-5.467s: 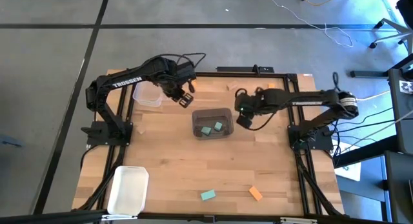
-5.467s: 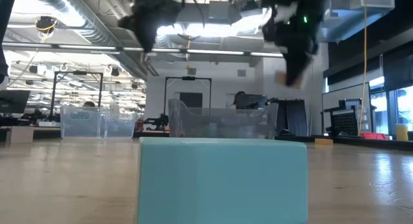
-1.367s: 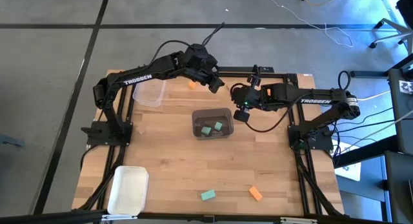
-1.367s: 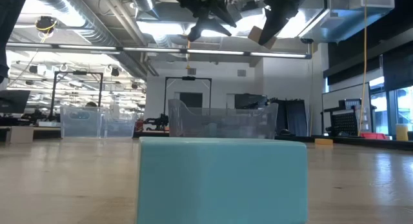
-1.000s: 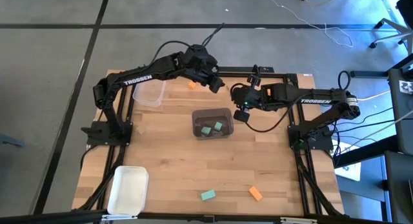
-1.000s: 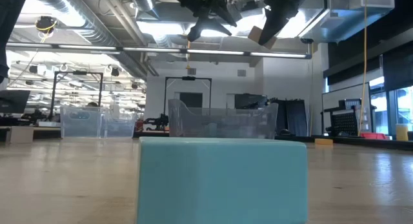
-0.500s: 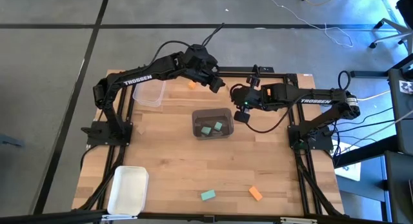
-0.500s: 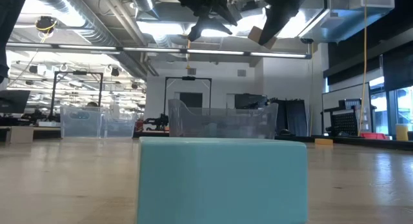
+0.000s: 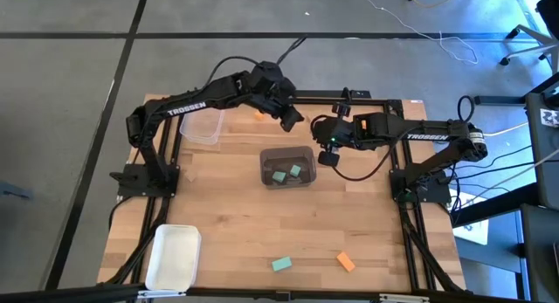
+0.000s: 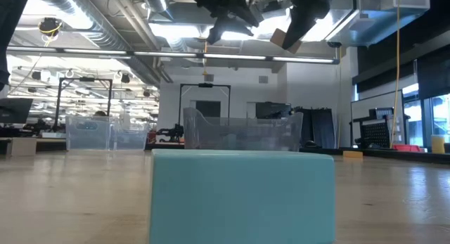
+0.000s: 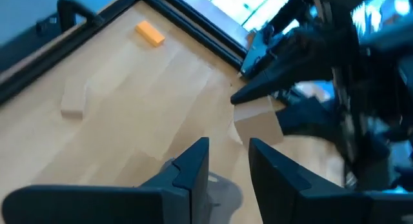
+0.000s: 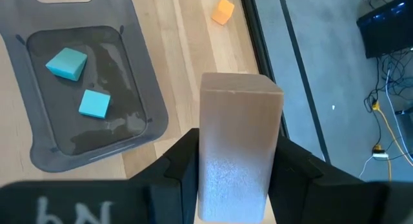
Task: Sort & place blocks by color
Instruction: Put the bottom right brown block into the white bin
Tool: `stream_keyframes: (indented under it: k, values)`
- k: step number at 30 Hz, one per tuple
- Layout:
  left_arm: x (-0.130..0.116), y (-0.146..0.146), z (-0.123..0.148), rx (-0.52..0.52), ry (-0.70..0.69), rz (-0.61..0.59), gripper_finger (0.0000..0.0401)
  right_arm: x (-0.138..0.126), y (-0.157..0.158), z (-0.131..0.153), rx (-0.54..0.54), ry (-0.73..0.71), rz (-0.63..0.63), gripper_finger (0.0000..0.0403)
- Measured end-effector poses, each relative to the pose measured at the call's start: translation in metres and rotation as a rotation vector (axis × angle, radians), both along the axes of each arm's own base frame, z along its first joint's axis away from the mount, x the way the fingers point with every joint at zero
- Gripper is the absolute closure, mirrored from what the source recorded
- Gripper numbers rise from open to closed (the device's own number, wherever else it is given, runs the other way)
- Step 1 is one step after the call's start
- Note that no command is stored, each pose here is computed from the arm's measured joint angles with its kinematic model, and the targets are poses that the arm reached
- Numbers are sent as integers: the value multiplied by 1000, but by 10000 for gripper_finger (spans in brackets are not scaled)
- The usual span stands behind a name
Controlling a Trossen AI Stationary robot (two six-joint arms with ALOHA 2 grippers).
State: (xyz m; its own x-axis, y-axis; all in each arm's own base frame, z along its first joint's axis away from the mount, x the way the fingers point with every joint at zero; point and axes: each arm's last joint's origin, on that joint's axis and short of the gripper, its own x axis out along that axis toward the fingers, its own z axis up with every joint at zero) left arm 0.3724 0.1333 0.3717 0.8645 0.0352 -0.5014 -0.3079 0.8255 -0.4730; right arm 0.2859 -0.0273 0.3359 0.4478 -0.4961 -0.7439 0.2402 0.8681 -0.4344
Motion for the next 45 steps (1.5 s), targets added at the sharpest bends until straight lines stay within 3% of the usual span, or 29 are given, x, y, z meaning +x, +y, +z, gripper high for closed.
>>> stream_keyframes:
  k: [7, 13, 23, 33, 45]
  values:
    - [9, -26, 1, 185, -15, -174, 299, 0, 0, 0, -3, 4, 6, 273]
    - [12, -37, 0, 276, 37, -120, 299, 0, 0, 0, -11, 12, 20, 273]
    - [13, -43, 0, 327, 63, -38, 299, 1, 0, 0, -11, 3, 20, 273]
    - [14, -49, -1, 367, 39, -203, 299, 1, 0, 1, -12, 2, 20, 273]
    - [11, -50, -5, 361, 95, -225, 282, 2, 0, 1, -13, -11, 20, 273]
